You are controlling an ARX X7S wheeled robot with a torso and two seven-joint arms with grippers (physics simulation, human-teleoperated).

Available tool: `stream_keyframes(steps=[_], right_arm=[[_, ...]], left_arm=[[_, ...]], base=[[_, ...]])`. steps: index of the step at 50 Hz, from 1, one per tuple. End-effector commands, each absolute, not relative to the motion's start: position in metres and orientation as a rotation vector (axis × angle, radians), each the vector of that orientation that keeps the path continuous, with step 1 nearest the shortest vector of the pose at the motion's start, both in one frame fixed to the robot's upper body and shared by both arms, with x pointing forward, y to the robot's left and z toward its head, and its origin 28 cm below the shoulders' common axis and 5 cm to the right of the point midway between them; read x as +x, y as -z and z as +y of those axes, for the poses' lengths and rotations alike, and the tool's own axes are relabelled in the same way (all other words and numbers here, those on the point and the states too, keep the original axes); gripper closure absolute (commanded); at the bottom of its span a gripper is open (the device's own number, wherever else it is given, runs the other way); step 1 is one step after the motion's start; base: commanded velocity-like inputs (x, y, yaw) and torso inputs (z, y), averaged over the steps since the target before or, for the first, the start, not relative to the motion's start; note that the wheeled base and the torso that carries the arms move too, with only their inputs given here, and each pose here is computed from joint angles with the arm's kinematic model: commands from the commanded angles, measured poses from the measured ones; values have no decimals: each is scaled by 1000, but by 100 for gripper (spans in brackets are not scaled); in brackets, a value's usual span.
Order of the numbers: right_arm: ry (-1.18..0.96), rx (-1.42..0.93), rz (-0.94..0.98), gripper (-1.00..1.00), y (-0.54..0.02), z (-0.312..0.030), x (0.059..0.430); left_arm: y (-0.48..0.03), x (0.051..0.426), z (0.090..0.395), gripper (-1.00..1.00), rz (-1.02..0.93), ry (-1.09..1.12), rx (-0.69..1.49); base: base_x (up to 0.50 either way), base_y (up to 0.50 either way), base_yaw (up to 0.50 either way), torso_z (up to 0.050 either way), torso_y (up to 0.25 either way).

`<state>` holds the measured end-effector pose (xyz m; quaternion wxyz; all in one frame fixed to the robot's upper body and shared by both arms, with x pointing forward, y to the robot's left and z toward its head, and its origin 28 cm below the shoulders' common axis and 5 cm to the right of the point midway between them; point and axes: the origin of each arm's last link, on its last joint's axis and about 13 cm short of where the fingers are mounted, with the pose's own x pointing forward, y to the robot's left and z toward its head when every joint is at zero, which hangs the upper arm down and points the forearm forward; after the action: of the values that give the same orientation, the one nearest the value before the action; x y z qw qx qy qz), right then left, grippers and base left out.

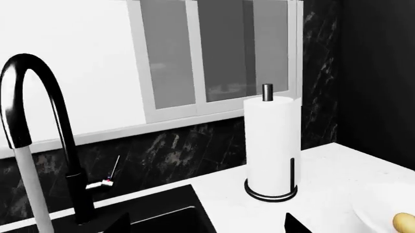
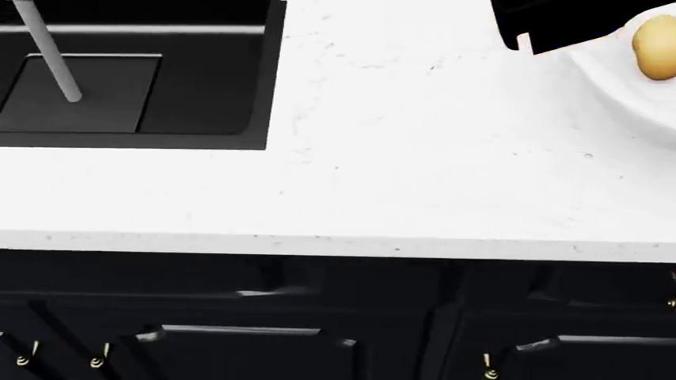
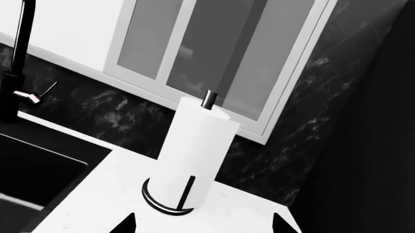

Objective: Pick the cucumbers and broccolis from the sink and place them in one bowl. Place the apricot in the other bowl. Then turn off the sink faucet.

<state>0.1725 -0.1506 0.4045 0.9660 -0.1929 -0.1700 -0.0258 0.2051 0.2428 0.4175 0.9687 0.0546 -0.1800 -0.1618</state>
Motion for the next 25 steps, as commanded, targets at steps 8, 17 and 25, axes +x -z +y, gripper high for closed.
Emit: stream_keyframes(steps=[8, 17, 25], right_arm=[[26, -378, -376, -100, -410, -146, 175], [23, -372, -373, -100, -409, -145, 176], [19, -372, -373, -100, -410, -144, 177]], left_arm=[[-420, 208, 248, -100, -379, 337, 98], [-417, 212, 250, -100, -366, 330, 90], [-416, 213, 251, -100, -358, 325, 91]], base=[[0, 500, 0, 0, 0], [0, 500, 0, 0, 0], [0, 500, 0, 0, 0]])
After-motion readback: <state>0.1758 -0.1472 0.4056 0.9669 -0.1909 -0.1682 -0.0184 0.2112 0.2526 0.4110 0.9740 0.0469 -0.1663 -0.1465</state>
